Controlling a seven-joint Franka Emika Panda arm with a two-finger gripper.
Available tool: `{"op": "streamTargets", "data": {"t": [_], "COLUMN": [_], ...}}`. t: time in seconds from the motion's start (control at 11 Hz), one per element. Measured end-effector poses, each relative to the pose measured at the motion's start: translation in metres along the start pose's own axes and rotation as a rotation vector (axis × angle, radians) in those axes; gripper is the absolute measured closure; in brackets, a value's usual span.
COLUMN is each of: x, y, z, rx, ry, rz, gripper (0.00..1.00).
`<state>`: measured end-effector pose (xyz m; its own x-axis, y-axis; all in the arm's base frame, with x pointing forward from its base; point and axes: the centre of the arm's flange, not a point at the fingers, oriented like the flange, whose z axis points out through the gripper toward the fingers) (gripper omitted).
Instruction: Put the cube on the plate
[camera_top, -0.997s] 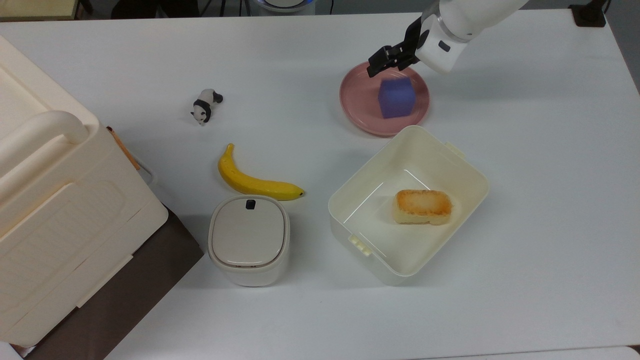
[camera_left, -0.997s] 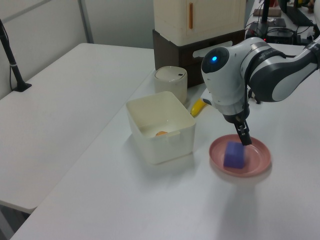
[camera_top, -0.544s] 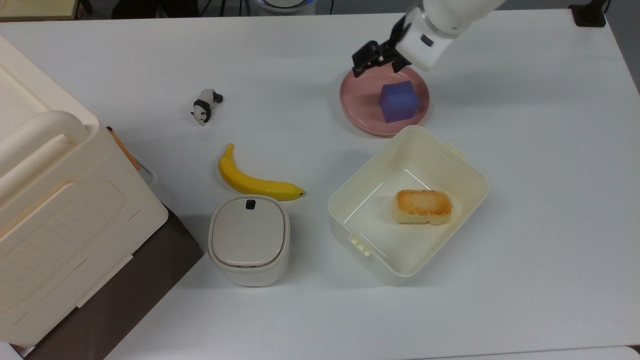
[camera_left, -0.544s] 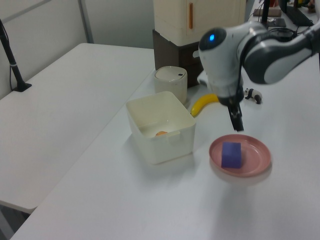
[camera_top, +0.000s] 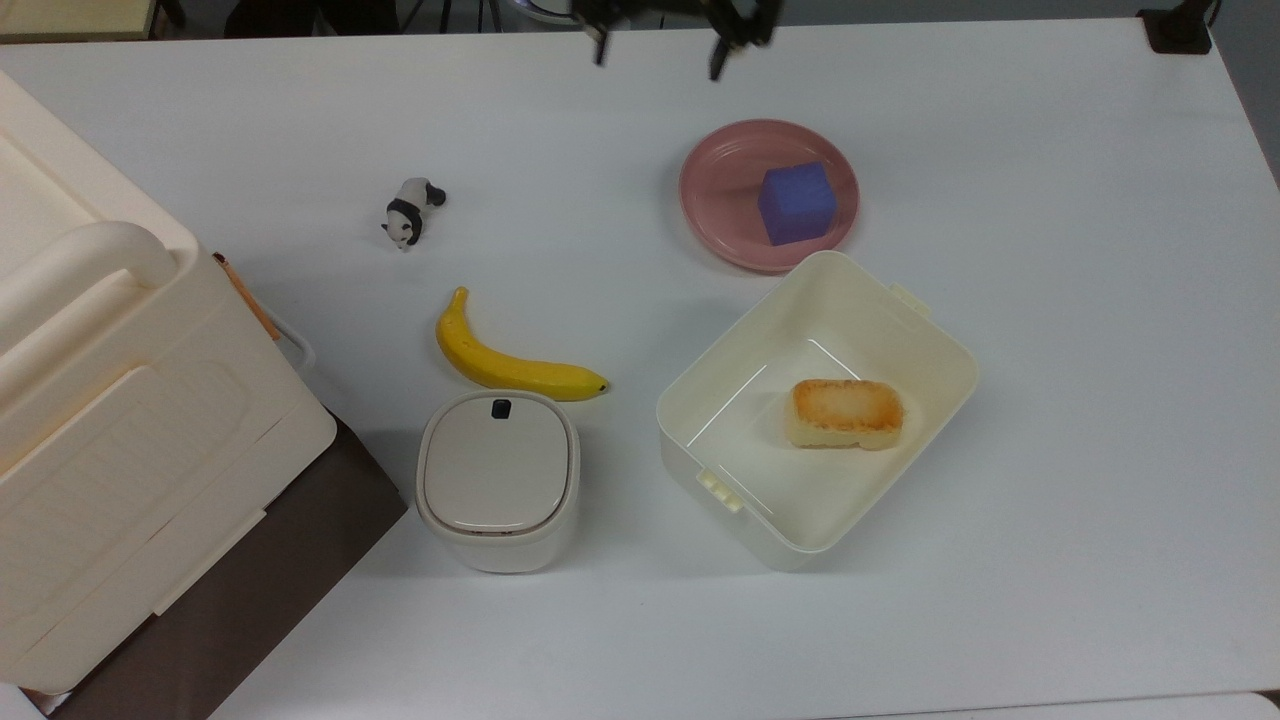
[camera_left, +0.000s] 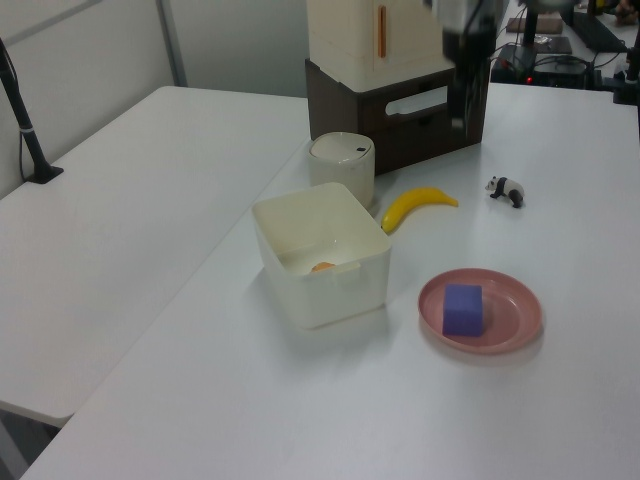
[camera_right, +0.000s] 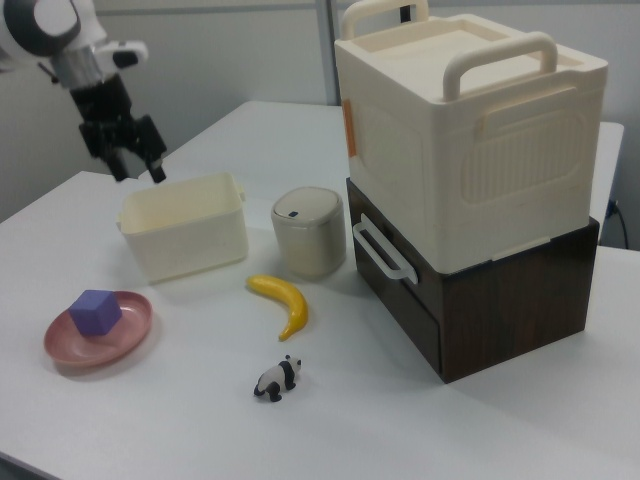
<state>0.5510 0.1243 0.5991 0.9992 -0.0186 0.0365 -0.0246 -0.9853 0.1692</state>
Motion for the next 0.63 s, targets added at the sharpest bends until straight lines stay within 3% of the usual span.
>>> {"op": "streamTargets", "data": {"t": [0.27, 0.45, 0.63], "x": [-0.007, -0.021, -0.035], "y": [0.063, 0.125, 0.188], "z": [-0.047, -0.055, -0.056], "rx": [0.047, 0.125, 0.167], "ry": [0.080, 0.036, 0.023], "rz": [0.099, 0.107, 0.114], "gripper": [0.00, 0.00, 0.00]}}
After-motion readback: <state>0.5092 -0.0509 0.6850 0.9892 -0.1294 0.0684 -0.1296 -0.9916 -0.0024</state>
